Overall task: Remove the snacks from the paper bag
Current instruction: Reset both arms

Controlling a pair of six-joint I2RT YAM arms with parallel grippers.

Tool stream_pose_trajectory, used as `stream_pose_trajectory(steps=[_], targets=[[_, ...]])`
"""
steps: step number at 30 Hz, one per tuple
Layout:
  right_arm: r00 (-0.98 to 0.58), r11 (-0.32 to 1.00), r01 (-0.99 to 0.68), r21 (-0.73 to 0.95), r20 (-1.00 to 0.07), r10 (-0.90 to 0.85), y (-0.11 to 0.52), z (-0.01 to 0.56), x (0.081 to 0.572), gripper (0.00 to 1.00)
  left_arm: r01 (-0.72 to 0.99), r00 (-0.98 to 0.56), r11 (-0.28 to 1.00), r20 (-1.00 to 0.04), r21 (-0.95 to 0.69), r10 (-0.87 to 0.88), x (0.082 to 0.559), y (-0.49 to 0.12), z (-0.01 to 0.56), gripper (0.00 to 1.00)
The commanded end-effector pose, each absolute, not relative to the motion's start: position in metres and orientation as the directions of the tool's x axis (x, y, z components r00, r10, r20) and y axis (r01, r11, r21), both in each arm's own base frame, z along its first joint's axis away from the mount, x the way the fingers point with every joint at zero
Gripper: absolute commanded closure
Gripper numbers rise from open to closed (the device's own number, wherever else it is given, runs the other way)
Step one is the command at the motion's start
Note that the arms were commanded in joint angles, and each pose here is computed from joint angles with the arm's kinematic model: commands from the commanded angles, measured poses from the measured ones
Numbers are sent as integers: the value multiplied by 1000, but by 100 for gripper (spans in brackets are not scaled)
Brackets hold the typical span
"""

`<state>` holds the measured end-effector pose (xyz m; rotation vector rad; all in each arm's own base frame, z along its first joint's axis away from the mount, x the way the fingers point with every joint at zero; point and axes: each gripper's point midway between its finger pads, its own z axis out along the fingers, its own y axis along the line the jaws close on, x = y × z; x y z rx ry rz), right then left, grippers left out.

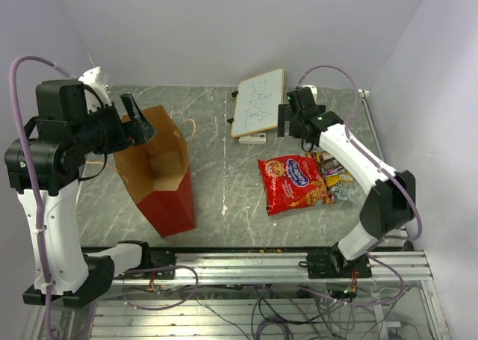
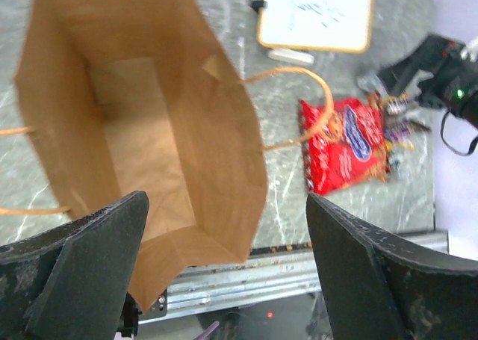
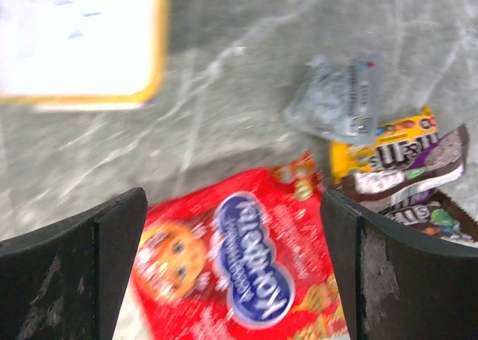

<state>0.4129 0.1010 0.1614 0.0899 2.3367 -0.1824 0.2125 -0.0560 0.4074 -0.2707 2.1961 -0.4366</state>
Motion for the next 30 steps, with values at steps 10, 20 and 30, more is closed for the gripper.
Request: stream_pose_trajectory(steps=[10, 20, 30], targets=[[-576, 970, -154, 187, -815, 65, 128, 332, 253, 0, 321, -490, 871, -852, -371, -183, 186, -109, 459, 4], [-344, 916, -184, 357, -896, 280, 106, 476, 218, 0, 388, -308, 778, -866, -493, -395, 180, -116, 525, 1], [-184, 849, -238, 472, -880, 438, 94, 538, 198, 0, 418, -168, 760, -865, -497, -473, 168, -104, 562, 2]])
